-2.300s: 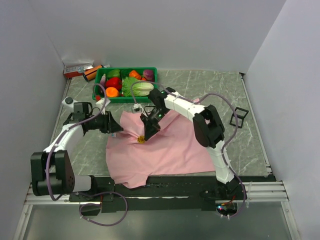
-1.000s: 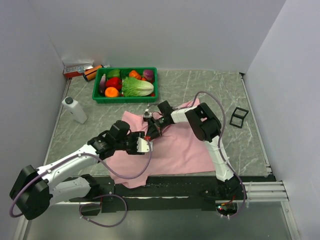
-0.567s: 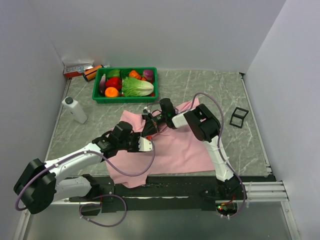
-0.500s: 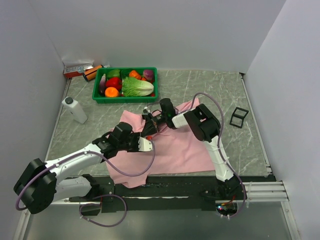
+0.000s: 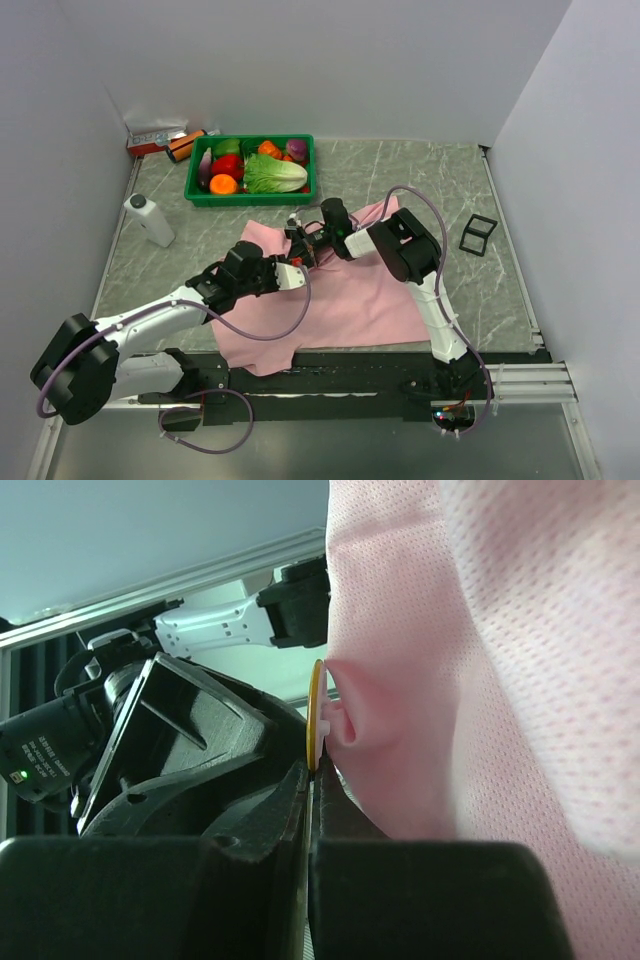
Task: Remove the brooch from the garment
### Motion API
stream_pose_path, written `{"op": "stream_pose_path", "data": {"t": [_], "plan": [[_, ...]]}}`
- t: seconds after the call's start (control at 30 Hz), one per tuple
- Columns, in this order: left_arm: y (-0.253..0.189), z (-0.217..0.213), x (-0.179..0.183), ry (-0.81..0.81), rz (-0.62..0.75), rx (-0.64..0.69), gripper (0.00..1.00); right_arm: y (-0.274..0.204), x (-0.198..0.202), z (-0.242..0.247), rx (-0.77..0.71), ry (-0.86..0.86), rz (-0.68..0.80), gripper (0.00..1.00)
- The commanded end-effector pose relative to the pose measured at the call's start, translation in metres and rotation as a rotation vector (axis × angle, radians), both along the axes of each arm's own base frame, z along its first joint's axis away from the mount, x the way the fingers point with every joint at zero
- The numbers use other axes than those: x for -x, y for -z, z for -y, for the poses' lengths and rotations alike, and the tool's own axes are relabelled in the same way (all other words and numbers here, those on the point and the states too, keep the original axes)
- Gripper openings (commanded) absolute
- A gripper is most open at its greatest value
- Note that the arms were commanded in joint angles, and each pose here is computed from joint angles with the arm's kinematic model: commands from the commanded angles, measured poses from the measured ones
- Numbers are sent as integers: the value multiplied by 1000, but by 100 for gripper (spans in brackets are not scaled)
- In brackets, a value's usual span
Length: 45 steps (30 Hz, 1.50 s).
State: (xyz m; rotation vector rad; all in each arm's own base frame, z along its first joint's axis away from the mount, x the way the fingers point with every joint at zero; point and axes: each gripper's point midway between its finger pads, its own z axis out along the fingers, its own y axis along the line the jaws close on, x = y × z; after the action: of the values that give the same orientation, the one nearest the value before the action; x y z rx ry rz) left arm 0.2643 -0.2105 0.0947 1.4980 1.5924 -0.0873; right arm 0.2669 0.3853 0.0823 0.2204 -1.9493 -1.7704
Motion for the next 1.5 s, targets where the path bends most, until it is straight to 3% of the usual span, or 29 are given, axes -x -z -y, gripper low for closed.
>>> {"op": "stream_pose_path", "data": {"t": [0.0,0.1,0.43,0.53,0.7,0.73,0.8,0.83,0.87,1.1,1.47], "plan": [[-4,-3,-8,-38,3,19,38,-12,33,38,-31,-254,-133,0],[-3,-3,-9,-38,-1,14,34,-12,32,38,-31,-253,-133,0],[10,-6,-4,-12,-35,-42,1,-14,34,38,-23,-251,-162,0],[9,-4,-4,-11,-36,-32,1,-16,35,38,-23,-250,-167,1],[-1,-1,-5,-42,-65,21,1,-29,29,44,-37,-228,-96,29],[-4,0,-5,-49,-76,36,1,-40,26,46,-104,-221,68,40],[-9,1,-3,-80,-136,96,1,-54,19,53,-115,-186,159,61],[-10,1,-3,-95,-161,115,1,-65,20,55,-140,-183,230,76],[-12,2,-3,-109,-189,148,1,-71,20,59,-191,-176,362,100],[-13,5,8,-168,-343,304,1,-104,26,70,-258,-165,549,100],[-14,-5,16,-168,-460,297,1,-168,18,65,-348,-170,775,100]]}}
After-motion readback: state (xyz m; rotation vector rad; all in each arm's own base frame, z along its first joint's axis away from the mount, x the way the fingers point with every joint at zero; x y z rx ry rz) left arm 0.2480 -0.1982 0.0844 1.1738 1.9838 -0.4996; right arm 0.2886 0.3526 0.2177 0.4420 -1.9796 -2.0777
